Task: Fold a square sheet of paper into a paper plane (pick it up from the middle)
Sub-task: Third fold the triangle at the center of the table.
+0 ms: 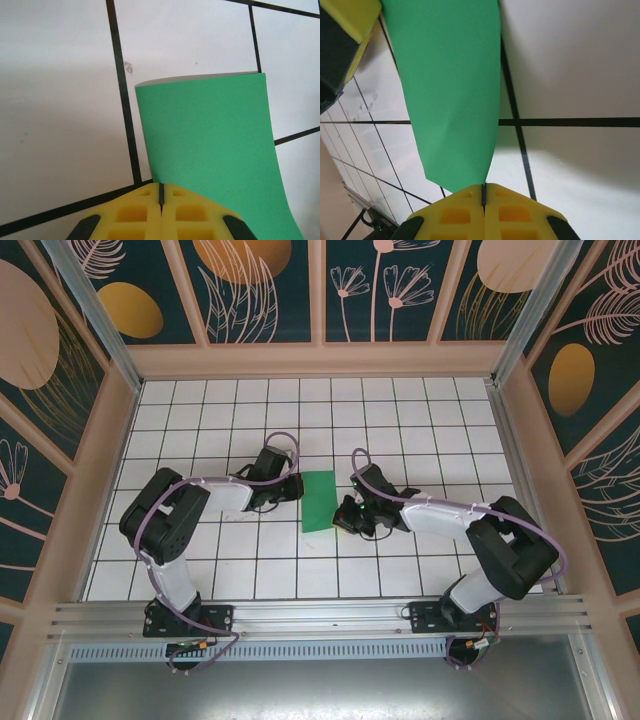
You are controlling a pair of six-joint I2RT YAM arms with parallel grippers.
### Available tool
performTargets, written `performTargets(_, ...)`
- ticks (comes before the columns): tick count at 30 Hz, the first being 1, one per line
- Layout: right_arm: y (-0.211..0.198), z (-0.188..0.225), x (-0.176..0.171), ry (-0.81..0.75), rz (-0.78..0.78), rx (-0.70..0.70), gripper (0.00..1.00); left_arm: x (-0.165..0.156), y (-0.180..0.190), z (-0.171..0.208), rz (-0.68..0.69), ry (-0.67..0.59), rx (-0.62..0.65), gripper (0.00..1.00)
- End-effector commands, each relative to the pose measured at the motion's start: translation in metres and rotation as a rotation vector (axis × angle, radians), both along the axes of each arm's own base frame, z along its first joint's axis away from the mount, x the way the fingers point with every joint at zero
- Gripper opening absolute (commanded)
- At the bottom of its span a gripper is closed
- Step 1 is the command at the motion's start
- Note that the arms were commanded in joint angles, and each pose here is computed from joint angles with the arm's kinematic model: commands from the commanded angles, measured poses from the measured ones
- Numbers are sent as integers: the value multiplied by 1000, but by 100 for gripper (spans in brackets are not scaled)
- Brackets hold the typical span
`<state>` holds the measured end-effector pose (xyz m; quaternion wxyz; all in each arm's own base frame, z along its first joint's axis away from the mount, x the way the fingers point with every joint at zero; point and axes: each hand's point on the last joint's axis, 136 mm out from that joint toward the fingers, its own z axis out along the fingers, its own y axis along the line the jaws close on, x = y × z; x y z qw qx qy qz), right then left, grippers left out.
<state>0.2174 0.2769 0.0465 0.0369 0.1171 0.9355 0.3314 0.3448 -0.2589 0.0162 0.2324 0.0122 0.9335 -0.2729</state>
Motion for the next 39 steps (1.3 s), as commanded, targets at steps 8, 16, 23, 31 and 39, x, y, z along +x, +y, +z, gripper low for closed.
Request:
performTargets(8,5,-6,13,33,-29,-14,1,-5,-25,-4,-82,0,-61,0)
performTargets(16,32,19,44,-53,-1,40,1,-5,-22,-7,-76,13,-35,0)
performTargets(23,41,10,60,-64,8,17,1,-5,-19,-9,-69,14,-19,0)
performTargets(31,44,-9,66,-53,13,-12,0,-5,-18,-7,-67,13,-13,0)
performTargets(39,47,-15,71,-66,6,2,0,-5,-17,-9,-67,15,-11,0)
